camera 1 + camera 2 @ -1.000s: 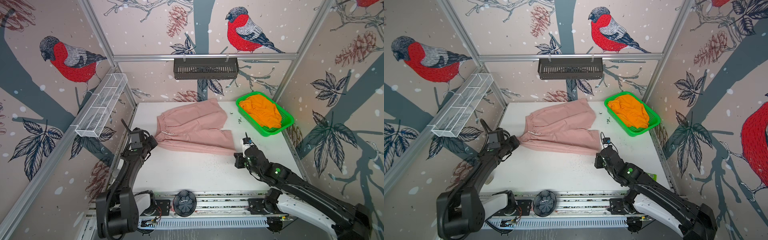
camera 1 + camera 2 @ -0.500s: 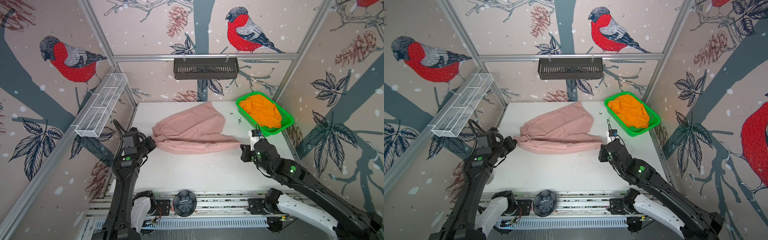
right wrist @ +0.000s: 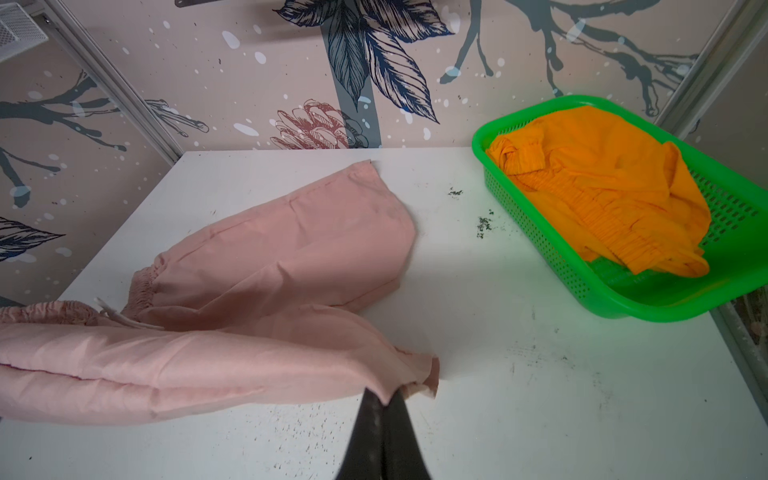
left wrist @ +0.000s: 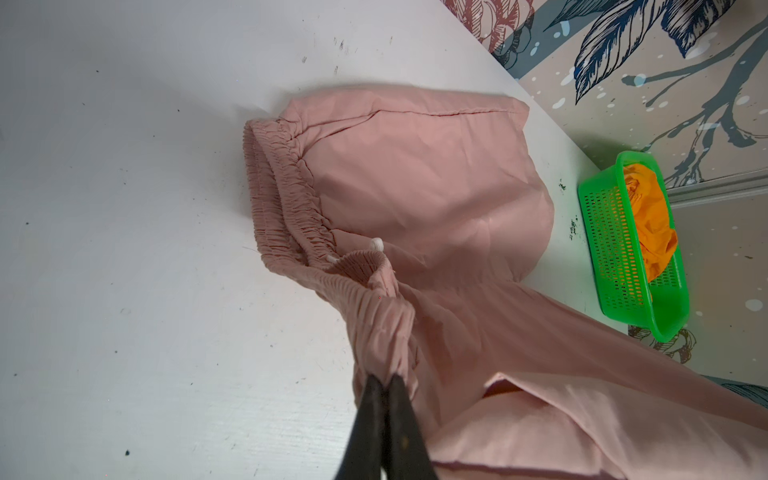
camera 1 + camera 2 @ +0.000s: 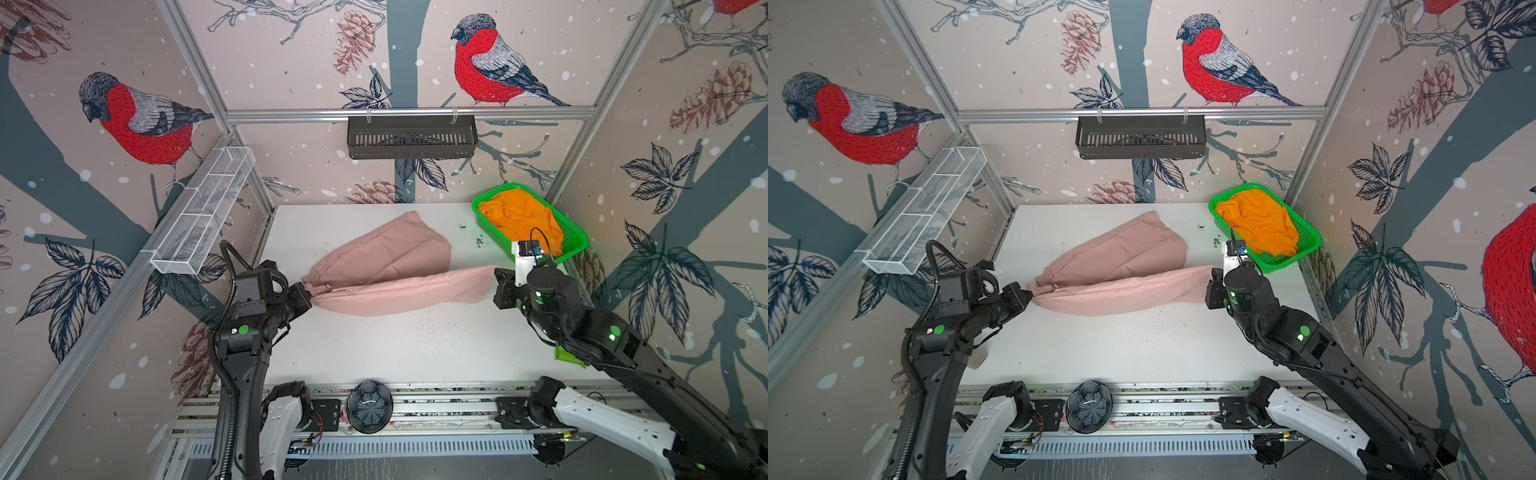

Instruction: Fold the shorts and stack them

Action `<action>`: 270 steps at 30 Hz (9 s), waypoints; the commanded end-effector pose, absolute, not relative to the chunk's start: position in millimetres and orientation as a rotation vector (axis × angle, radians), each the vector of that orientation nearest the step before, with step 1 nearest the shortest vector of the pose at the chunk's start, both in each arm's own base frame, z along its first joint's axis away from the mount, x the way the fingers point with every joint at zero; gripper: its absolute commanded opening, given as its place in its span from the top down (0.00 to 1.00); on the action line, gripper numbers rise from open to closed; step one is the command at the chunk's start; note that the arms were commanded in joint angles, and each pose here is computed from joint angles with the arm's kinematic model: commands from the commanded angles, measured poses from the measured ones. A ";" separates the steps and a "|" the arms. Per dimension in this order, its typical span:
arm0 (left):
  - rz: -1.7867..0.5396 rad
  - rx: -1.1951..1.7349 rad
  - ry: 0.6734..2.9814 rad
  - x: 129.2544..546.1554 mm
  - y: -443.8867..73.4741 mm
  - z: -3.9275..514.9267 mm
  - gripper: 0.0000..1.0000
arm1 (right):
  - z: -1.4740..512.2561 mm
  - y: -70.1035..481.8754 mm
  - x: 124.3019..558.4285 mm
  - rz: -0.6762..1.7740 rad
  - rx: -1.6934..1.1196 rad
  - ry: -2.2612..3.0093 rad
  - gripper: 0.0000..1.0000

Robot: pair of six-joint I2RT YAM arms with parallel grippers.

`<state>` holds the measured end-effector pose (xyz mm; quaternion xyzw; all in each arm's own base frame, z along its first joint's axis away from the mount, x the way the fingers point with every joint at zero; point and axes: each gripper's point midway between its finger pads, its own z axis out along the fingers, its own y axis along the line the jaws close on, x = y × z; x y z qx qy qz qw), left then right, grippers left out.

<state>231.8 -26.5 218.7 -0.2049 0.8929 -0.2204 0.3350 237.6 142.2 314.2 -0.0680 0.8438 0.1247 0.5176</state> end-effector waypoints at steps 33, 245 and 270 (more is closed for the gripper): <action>-0.543 -0.647 2.490 210.8 -24.3 179.0 1.00 | 338.9 191.6 388.9 0.216 -0.474 1.967 1.00; -0.687 -0.240 2.356 434.0 -63.2 139.3 0.02 | 136.4 177.5 358.1 0.659 -0.167 2.406 0.51; -0.626 -0.189 2.382 431.9 -101.5 127.1 0.02 | 60.2 95.5 349.8 0.532 0.128 2.573 0.67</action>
